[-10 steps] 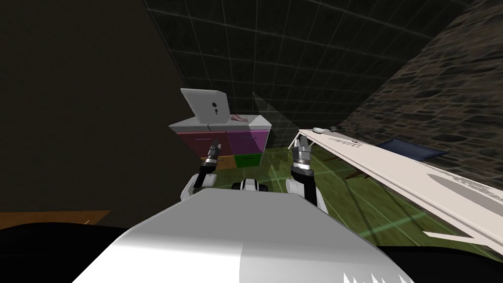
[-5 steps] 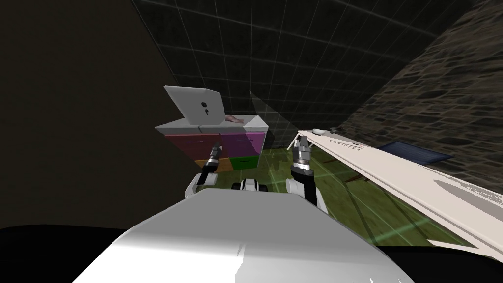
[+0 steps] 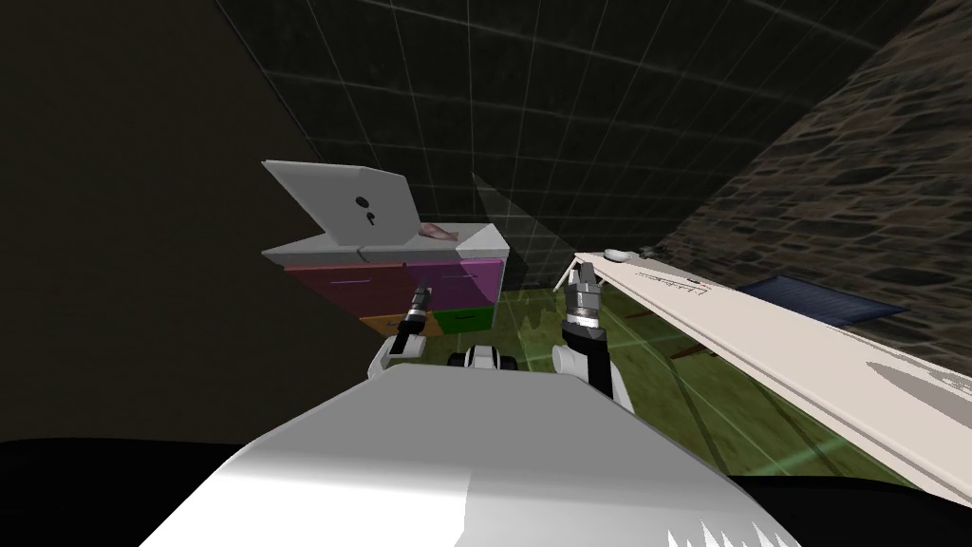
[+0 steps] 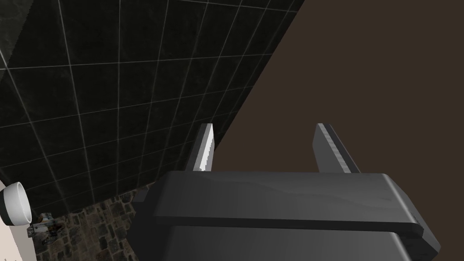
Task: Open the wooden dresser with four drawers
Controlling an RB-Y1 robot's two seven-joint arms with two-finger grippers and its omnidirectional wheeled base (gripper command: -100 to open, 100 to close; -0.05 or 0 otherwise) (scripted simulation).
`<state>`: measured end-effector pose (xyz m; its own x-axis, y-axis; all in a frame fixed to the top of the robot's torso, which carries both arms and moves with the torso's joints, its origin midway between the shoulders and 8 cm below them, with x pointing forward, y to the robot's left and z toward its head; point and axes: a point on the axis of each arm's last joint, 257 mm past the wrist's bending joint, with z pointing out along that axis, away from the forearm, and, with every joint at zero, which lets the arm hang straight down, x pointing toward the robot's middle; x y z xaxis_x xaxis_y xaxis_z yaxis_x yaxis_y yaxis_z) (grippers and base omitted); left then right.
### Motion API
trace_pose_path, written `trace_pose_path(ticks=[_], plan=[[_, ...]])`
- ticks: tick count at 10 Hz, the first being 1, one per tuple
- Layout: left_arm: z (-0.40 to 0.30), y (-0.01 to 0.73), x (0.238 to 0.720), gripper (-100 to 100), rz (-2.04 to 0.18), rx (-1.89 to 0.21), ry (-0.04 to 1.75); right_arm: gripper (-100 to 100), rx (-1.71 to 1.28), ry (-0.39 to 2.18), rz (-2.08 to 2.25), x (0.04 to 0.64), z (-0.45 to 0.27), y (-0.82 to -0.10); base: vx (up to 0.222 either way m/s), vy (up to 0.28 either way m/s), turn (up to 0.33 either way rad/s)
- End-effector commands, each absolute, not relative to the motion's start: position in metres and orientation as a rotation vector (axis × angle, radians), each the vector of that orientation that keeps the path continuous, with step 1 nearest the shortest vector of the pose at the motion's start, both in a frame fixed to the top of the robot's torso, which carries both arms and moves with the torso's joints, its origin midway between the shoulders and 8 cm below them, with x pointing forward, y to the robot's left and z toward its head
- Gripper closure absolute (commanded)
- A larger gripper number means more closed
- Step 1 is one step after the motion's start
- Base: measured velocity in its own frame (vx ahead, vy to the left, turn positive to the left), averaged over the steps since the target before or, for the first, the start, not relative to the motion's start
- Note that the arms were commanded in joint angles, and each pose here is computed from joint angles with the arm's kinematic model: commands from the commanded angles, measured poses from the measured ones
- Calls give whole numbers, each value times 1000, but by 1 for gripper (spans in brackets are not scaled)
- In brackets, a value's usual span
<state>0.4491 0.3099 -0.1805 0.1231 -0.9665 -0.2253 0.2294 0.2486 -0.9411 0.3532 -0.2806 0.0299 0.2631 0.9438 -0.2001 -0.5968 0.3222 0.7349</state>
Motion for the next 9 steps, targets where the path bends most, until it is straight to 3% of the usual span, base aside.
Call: trace_pose_path(ticks=[1, 8, 9], plan=[[-203, 303, 454, -100, -1084, -997, 1044, 0, 592, 701, 1128, 353, 30, -281, 117, -118, 3], [-202, 296, 458, -100, -1101, -1054, 1012, 0, 592, 702, 1127, 353, 30, -281, 53, -19, -7], [-209, 294, 456, 100, -1104, -1055, 1014, 0, 592, 701, 1127, 353, 30, -281, -51, -4, 32]])
